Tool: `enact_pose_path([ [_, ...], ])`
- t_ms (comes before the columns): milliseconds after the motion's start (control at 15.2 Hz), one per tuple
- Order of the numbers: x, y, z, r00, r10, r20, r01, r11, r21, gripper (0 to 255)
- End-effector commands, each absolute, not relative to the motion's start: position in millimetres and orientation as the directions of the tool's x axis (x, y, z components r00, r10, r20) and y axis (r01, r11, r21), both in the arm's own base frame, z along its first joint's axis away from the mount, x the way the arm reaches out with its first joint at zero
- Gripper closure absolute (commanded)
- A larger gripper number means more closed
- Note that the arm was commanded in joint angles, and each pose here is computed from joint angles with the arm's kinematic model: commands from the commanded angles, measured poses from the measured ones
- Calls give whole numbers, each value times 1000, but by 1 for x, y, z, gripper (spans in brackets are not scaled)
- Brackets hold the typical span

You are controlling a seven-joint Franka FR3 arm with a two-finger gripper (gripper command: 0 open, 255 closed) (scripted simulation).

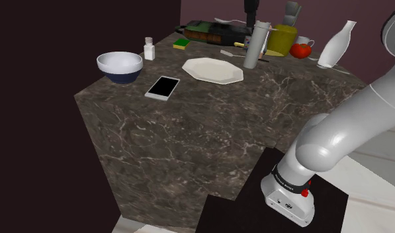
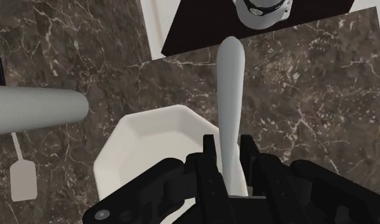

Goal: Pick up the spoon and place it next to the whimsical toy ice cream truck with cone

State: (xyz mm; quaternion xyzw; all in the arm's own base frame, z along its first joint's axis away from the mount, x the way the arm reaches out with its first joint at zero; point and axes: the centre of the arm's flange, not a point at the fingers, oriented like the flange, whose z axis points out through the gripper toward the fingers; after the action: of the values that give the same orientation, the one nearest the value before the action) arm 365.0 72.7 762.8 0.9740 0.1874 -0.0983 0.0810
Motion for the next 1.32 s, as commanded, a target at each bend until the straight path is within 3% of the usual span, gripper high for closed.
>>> enact_pose_path([
  [0,370,45,763,910,351,-222,383,-916,121,255],
  [1254,391,-205,764,910,351,-222,383,-916,121,255],
])
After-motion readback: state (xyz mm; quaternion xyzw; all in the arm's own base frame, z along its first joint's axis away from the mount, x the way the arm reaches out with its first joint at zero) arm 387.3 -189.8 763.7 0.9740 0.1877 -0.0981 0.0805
